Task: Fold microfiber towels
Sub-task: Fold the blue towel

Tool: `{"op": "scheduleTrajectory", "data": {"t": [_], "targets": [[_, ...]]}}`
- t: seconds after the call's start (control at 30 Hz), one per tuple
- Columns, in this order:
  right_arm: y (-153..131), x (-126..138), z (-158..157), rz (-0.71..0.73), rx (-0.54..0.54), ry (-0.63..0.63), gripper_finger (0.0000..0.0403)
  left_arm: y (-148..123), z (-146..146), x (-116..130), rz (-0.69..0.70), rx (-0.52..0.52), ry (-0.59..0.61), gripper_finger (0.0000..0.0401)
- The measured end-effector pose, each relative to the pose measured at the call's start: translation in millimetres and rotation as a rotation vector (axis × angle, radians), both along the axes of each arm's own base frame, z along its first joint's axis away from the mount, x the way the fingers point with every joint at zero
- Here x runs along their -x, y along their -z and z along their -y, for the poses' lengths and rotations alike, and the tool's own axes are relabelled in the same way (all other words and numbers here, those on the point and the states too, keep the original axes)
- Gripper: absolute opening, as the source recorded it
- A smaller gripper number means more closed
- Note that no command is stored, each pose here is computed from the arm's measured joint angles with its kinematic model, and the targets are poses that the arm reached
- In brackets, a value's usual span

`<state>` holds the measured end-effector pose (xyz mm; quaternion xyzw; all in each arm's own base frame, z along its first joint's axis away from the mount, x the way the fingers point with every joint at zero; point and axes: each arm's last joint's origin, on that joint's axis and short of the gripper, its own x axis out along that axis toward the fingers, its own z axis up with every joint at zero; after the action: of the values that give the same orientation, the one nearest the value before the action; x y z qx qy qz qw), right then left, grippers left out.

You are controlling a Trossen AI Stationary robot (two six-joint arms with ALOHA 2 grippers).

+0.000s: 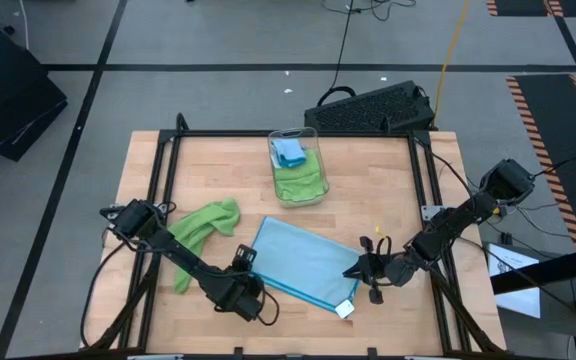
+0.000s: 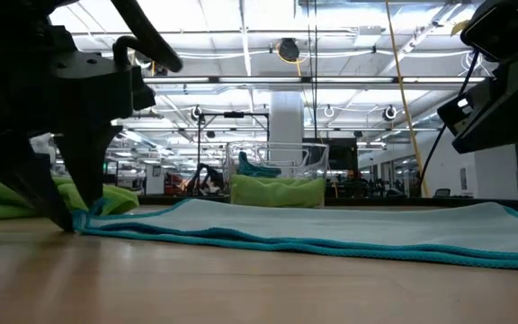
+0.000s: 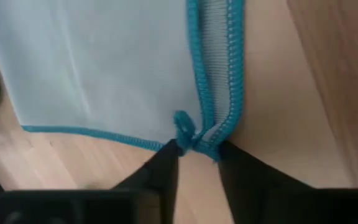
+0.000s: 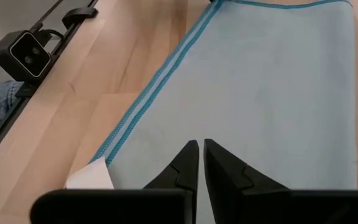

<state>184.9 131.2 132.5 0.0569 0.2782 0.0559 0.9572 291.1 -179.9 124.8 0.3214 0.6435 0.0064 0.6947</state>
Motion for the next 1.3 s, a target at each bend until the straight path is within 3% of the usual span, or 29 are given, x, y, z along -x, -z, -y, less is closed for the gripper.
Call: {"op": "scheduleTrajectory", "data": {"t": [0.23, 0.53, 0.77, 0.93, 1.17, 1.3], "targets": [[0.6, -1.4, 1.8, 0.028, -0.004, 0.098, 0.0018, 1.6, 0.6, -1.9, 0.023, 0.013, -0.021, 0.0012], [1.6, -20.2, -10.3, 0.147, -0.098, 0.200, 0.0025, -16.5, 9.7, -18.1, 0.149, 0.086, -0.155, 0.0008], [-5.7, -81.8, -53.1, 0.220, 0.065, 0.175, 0.0104, -52.4, 20.9, -33.9, 0.204, 0.130, -0.160, 0.0008], [-1.5, -125.6, -72.7, 0.251, 0.113, 0.201, 0.0175, -71.9, 24.5, -36.8, 0.200, 0.151, -0.179, 0.0010], [11.0, -170.2, -77.4, 0.295, 0.210, 0.254, 0.0237, -87.0, 30.8, -42.0, 0.241, 0.188, -0.173, 0.0006], [17.6, -182.1, -75.8, 0.338, 0.192, 0.292, 0.0252, -89.7, 31.4, -42.9, 0.248, 0.194, -0.173, 0.0011]]}}
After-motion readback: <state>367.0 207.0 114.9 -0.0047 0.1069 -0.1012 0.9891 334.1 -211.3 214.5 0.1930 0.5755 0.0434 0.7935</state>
